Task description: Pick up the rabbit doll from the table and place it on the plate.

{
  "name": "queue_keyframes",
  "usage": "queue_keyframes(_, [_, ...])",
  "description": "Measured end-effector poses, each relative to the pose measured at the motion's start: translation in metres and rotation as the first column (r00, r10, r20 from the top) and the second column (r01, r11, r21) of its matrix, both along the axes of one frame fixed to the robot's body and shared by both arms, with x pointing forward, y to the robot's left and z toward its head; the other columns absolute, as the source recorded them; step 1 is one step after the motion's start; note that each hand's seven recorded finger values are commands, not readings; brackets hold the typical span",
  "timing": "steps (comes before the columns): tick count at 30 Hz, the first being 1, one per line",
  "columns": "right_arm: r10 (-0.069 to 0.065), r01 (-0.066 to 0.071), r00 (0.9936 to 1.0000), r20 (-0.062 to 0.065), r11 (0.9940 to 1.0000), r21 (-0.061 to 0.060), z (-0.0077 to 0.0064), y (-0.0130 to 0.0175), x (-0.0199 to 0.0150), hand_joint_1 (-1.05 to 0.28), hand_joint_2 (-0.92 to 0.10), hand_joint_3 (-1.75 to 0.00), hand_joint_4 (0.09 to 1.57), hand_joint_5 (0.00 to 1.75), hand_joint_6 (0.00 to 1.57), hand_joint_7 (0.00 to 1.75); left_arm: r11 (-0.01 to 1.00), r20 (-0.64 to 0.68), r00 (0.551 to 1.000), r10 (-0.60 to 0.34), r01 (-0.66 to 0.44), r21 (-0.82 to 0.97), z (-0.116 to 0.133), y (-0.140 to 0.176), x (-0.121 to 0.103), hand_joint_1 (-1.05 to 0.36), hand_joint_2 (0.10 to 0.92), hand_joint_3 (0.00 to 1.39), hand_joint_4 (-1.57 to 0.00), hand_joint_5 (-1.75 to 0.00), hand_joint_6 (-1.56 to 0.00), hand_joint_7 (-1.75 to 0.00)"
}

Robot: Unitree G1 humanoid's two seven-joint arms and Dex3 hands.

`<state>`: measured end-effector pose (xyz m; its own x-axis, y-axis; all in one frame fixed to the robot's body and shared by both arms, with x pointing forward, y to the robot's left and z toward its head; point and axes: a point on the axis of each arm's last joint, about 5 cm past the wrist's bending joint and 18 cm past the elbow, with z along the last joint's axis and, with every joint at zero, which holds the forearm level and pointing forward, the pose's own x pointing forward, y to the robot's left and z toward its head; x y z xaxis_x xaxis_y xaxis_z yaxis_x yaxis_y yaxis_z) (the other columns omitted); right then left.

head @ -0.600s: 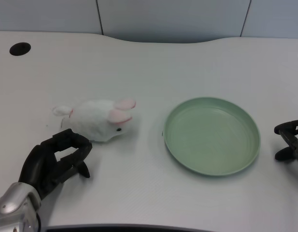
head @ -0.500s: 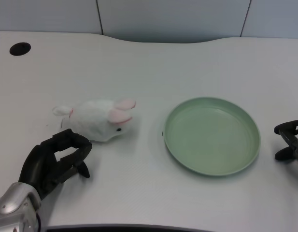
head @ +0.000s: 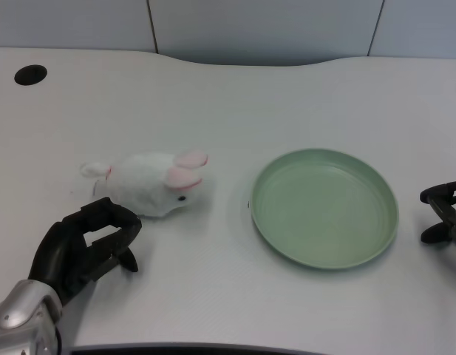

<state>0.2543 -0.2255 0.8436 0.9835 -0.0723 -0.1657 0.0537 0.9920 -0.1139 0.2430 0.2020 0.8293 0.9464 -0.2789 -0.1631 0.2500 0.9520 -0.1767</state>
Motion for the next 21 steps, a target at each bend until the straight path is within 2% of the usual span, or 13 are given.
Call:
queue_keyframes(4, [-0.001,0.001,1.0,0.002,1.0,-0.002,-0.0004,0.0015,-0.0003,-0.79,-0.92,-0.14,0.9,1.1,0.8,0.95,0.994,0.068,0.998,0.003,-0.011,0.106,0.002,0.0,-0.003,-0.51,0.921,0.32,-0.66,-1.75,-0.68,-1.29])
queue_keyframes(6, [0.0,0.0,0.99999,0.005,0.99999,-0.003,-0.0002,0.0021,-0.0003,-0.78,-0.92,-0.14,0.9,1.1,0.8,0.96,0.989,0.128,0.992,-0.004,-0.015,0.149,0.007,0.001,-0.001,-0.51,0.921,0.3,-0.69,-1.75,-0.7,-1.28])
queue_keyframes(9, [0.005,-0.005,0.99996,0.007,0.99999,0.001,-0.0002,0.0032,-0.0001,-0.78,-0.92,-0.13,0.9,1.1,0.8,0.96,0.972,0.221,0.975,-0.021,-0.032,0.233,0.016,-0.002,0.003,-0.48,0.921,0.3,-0.72,-1.75,-0.7,-1.25])
queue_keyframes(13, [0.011,-0.011,0.99992,0.006,0.99993,0.003,-0.0009,0.003,-0.0012,-0.79,-0.92,-0.12,0.91,1.1,0.8,0.96,0.912,0.364,0.926,-0.102,-0.06,0.406,0.032,-0.006,0.012,-0.5,0.921,0.34,-0.64,-1.72,-0.67,-1.21])
queue_keyframes(17, [0.012,-0.012,0.99992,0.005,0.99993,0.001,-0.0011,0.003,-0.0016,-0.79,-0.92,-0.12,0.89,1.09,0.81,0.96,0.79,0.446,0.863,-0.235,-0.098,0.605,0.056,-0.004,0.029,-0.54,0.921,0.36,-0.59,-1.62,-0.65,-1.1])
queue_keyframes(18, [0.012,-0.012,0.99992,0.005,0.99993,0.001,-0.0011,0.003,-0.0018,-0.79,-0.92,-0.12,0.9,1.09,0.81,0.96,0.748,0.459,0.845,-0.274,-0.112,0.654,0.063,-0.004,0.034,-0.57,0.921,0.29,-0.62,-1.42,-0.71,-0.87])
queue_keyframes(19, [0.012,-0.012,0.99991,0.006,0.99992,0.001,-0.001,0.0032,-0.0018,-0.79,-0.92,-0.11,0.91,1.1,0.81,0.96,0.708,0.466,0.828,-0.311,-0.126,0.695,0.069,-0.004,0.039,-0.58,0.921,0.27,-0.64,-1.34,-0.75,-0.75])
queue_keyframes(21, [0.011,-0.011,0.99993,0.005,0.99993,0.005,-0.0011,0.0035,-0.002,-0.78,-0.92,-0.1,0.91,1.09,0.82,0.96,0.648,0.476,0.799,-0.367,-0.148,0.747,0.081,-0.005,0.048,-0.57,0.92,0.12,-0.67,-1.1,-0.81,-0.38])
